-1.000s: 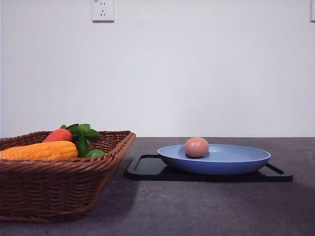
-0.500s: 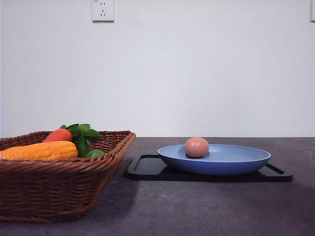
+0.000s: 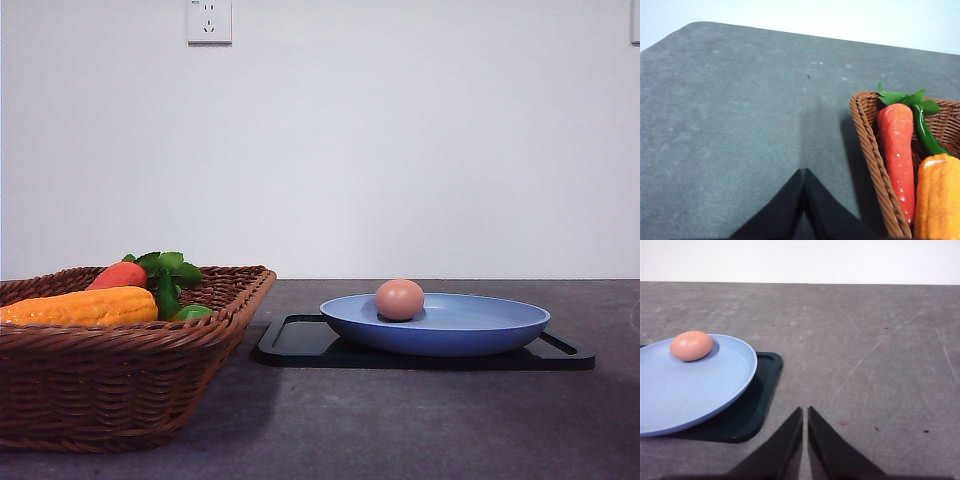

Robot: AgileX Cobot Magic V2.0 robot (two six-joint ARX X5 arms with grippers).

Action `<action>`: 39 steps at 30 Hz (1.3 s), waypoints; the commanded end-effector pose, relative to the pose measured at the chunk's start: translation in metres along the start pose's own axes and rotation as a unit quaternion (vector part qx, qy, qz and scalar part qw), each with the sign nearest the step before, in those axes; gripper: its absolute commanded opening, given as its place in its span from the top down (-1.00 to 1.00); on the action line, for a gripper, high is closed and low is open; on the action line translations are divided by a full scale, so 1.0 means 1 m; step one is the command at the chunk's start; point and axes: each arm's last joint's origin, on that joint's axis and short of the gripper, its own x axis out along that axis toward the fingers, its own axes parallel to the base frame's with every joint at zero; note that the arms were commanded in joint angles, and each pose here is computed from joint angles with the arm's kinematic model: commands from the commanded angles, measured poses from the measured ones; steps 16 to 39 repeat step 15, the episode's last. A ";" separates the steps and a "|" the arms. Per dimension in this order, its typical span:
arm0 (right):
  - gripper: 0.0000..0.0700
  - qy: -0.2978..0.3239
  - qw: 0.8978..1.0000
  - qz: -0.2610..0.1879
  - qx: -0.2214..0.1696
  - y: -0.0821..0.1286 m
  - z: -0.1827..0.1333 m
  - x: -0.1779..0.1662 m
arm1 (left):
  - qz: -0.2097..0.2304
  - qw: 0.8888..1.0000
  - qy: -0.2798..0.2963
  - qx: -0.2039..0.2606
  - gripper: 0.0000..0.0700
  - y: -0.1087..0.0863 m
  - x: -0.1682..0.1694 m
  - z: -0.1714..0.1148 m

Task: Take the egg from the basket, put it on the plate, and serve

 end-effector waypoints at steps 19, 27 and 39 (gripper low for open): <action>1.00 -0.001 1.000 -0.002 0.007 0.000 -0.001 0.001 | 0.004 1.000 0.019 -0.001 1.00 0.001 0.003 -0.009; 1.00 -0.001 1.000 -0.002 0.007 0.000 -0.001 0.001 | 0.004 1.000 0.019 -0.001 1.00 0.001 0.003 -0.009; 1.00 -0.001 1.000 -0.002 0.007 0.000 -0.001 0.001 | 0.004 1.000 0.019 -0.001 1.00 0.001 0.003 -0.009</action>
